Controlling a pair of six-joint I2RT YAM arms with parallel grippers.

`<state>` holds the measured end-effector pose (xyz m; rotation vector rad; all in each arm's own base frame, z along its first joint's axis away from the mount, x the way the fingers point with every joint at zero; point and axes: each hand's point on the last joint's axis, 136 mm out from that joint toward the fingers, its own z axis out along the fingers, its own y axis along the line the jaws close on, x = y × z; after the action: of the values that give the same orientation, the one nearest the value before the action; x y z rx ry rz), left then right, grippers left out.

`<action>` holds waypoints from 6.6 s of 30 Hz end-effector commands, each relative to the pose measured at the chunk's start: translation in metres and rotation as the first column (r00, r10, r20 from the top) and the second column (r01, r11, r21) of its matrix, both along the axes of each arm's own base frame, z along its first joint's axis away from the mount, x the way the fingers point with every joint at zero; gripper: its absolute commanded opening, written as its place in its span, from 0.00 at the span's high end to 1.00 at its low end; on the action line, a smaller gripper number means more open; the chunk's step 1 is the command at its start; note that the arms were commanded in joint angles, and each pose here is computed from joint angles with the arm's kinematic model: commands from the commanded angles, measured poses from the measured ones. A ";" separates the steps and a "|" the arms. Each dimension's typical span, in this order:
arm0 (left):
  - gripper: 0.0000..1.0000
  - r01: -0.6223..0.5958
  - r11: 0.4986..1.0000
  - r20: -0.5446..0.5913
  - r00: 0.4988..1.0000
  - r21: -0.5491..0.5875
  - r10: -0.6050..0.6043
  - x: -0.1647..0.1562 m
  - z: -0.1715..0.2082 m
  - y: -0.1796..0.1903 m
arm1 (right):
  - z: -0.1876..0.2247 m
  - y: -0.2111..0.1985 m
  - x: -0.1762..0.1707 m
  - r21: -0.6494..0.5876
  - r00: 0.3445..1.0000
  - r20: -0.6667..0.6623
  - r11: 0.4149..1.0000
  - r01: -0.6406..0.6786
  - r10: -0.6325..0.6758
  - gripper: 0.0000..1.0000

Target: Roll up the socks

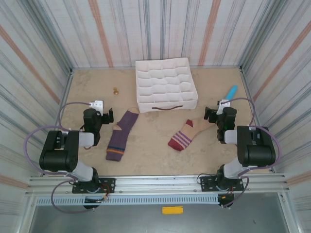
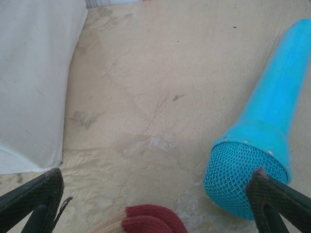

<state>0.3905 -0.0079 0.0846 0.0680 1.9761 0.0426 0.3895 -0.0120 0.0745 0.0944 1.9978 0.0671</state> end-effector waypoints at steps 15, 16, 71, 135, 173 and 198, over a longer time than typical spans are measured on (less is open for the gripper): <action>0.01 -0.124 0.991 -0.219 0.969 -0.042 0.112 -0.002 0.086 -0.003 | 0.055 0.007 -0.020 -0.021 0.945 -0.281 0.986 0.166 -0.165 0.01; 0.01 -0.126 0.990 -0.252 0.962 -0.067 0.106 -0.006 0.090 -0.007 | 0.057 0.012 -0.026 -0.005 0.935 -0.316 0.985 0.171 -0.164 0.01; 0.35 -0.224 0.648 -0.645 0.543 -0.728 -0.537 -0.154 -0.002 -0.268 | 0.008 0.203 -0.148 0.053 0.800 -0.477 0.920 -0.389 0.365 0.05; 0.29 -0.229 0.623 -0.638 0.504 -0.748 -0.582 -0.132 -0.025 -0.273 | -0.050 0.292 -0.183 -0.235 0.669 -0.465 0.648 -0.724 0.579 1.00; 0.51 -0.051 0.724 -0.603 0.597 -0.687 -0.530 -0.131 -0.033 -0.287 | -0.077 0.254 -0.159 0.726 0.511 -0.595 0.688 0.010 0.621 1.00; 0.69 -0.097 0.766 -0.666 0.572 -0.635 -0.479 -0.120 -0.077 -0.311 | -0.107 0.232 -0.161 0.706 0.486 -0.679 0.670 0.229 0.550 1.00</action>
<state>0.2754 -0.3275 0.0304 -0.0981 2.7245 -1.0788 0.2500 0.2521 0.0187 0.2787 2.7022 1.4739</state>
